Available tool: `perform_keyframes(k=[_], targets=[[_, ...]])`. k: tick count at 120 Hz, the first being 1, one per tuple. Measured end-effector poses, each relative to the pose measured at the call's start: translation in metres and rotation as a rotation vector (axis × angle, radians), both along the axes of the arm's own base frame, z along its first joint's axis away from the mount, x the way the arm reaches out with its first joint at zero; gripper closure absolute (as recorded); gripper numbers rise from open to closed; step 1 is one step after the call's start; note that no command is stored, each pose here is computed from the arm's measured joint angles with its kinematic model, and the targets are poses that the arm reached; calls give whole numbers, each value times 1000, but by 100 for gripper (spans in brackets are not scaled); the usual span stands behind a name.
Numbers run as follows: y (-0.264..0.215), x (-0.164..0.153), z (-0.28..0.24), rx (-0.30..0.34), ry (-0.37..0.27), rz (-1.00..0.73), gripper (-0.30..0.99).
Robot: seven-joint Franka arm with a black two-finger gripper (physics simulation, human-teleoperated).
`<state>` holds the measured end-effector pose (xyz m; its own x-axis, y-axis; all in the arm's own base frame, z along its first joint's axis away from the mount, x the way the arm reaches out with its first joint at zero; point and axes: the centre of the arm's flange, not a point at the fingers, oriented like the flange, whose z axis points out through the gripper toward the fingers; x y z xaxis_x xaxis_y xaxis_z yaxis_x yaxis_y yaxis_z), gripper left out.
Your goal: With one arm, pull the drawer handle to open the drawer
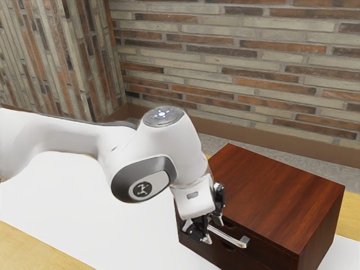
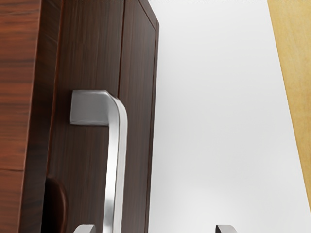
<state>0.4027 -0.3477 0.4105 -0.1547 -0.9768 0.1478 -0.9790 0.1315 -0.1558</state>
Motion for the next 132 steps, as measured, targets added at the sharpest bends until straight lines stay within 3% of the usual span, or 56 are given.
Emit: perform_keyframes(k=[48, 58, 74, 99, 132], targets=[[-10, -3, -21, 15, -20, -44, 41], [-11, -5, -26, 16, -20, -45, 30], [-11, -8, -32, 19, -15, -46, 40], [-10, -18, -34, 30, -24, -53, 66], [2, -35, -28, 59, -62, -49, 76]])
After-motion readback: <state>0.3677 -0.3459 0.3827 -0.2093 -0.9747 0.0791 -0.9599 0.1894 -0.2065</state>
